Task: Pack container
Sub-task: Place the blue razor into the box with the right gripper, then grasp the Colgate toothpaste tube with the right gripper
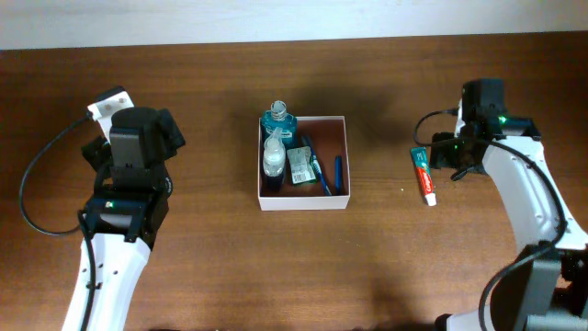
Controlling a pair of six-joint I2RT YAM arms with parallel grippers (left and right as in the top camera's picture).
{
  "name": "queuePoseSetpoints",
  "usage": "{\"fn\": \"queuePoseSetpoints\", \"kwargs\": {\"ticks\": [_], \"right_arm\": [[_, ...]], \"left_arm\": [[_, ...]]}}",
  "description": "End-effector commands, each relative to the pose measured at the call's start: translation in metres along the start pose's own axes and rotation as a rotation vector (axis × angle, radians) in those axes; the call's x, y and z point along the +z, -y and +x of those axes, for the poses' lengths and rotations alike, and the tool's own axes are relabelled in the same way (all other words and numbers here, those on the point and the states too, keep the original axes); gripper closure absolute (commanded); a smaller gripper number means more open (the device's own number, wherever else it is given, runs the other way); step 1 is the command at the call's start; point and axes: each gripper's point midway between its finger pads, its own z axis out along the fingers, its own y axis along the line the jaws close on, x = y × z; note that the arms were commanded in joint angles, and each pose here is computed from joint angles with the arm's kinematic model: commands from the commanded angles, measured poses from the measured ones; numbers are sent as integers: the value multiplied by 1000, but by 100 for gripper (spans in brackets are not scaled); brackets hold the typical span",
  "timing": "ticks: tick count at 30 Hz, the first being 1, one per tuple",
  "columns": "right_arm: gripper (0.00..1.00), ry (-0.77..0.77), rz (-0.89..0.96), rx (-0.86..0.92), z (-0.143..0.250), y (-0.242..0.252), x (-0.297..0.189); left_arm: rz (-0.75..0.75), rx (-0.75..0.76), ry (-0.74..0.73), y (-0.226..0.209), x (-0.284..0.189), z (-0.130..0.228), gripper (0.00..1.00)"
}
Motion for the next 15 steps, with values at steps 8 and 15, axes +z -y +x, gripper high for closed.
{"fn": "queuePoseSetpoints", "kwargs": {"ticks": [8, 15], "right_arm": [[26, -159, -175, -199, 39, -35, 67], [26, -157, -179, -220, 38, -37, 80]], "left_arm": [[-13, -17, 6, -2, 1, -3, 0], [-12, -18, 6, -2, 1, -3, 1]]}}
